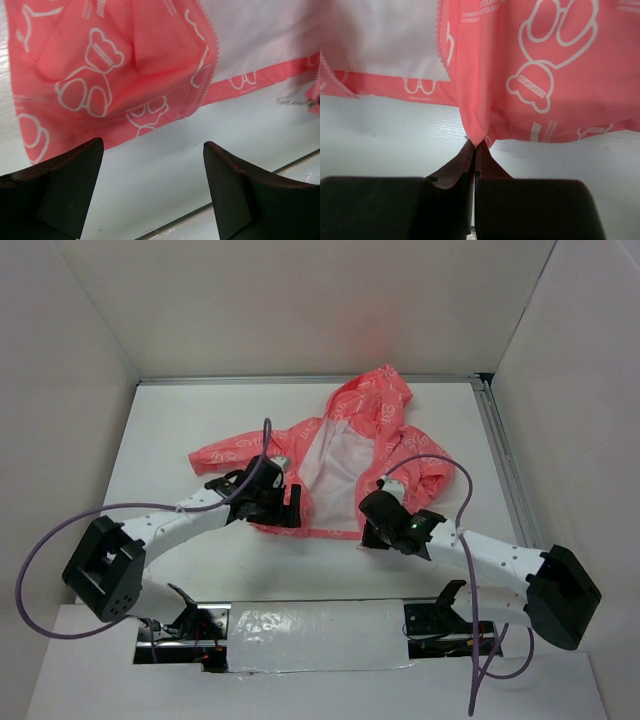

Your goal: Zip up the jacket

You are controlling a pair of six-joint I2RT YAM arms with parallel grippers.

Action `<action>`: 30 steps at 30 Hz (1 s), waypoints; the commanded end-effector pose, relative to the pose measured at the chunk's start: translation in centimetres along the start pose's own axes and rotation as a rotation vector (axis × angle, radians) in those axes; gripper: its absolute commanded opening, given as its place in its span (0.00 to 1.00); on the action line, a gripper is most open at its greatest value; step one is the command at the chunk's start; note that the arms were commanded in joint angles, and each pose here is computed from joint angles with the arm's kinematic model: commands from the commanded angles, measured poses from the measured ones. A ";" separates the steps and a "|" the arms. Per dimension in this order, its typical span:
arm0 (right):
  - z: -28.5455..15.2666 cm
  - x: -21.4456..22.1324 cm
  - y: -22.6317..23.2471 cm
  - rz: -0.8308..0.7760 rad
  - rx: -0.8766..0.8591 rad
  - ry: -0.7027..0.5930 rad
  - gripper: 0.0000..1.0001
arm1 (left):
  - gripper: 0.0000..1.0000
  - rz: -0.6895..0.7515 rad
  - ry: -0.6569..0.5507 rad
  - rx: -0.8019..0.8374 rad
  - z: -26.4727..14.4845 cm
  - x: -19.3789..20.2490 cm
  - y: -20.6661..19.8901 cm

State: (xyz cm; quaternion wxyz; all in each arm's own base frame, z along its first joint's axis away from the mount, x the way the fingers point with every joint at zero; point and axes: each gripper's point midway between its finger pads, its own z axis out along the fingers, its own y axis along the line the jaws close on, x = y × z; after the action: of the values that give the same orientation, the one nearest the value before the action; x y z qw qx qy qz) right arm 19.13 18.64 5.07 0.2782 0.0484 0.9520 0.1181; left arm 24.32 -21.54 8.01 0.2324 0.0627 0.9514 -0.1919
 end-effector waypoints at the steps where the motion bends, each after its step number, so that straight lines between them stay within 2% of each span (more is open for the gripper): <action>1: -1.0 -1.4 1.6 0.018 -0.112 -0.050 0.00 | 0.93 0.080 0.007 0.010 1.2 -0.8 -1.2; 6: -0.8 -1.1 1.2 0.016 -0.113 -0.039 0.00 | 0.94 0.088 0.048 -0.085 3.6 -0.8 -1.3; 11: -0.3 -0.7 1.3 0.026 -0.117 -0.024 0.00 | 0.94 0.041 0.109 -0.242 5.9 0.2 0.3; 14: -0.1 -0.8 1.3 0.029 -0.118 -0.020 0.00 | 0.91 -0.004 0.138 -0.335 6.8 0.6 1.5; 16: 0.0 -0.7 1.1 0.032 -0.108 -0.020 0.00 | 0.85 -0.008 0.150 -0.368 7.4 0.6 1.8; 19: 0.2 -0.8 0.9 0.036 -0.096 -0.020 0.00 | 0.87 -0.008 0.172 -0.399 7.8 1.1 1.7; 23: 0.3 -0.8 0.6 0.031 -0.083 -0.016 0.00 | 0.92 0.020 0.162 -0.298 7.4 1.0 0.0; 30: 0.3 -0.7 0.3 0.029 -0.077 -0.012 0.00 | 0.99 0.057 -0.007 -0.083 1.9 -1.7 -3.0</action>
State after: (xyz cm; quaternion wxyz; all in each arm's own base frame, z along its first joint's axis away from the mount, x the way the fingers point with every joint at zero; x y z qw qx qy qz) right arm 19.04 18.68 4.80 0.2680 0.0494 0.9501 0.1516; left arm 25.30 -23.70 4.18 0.1910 0.0604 0.9764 -0.0804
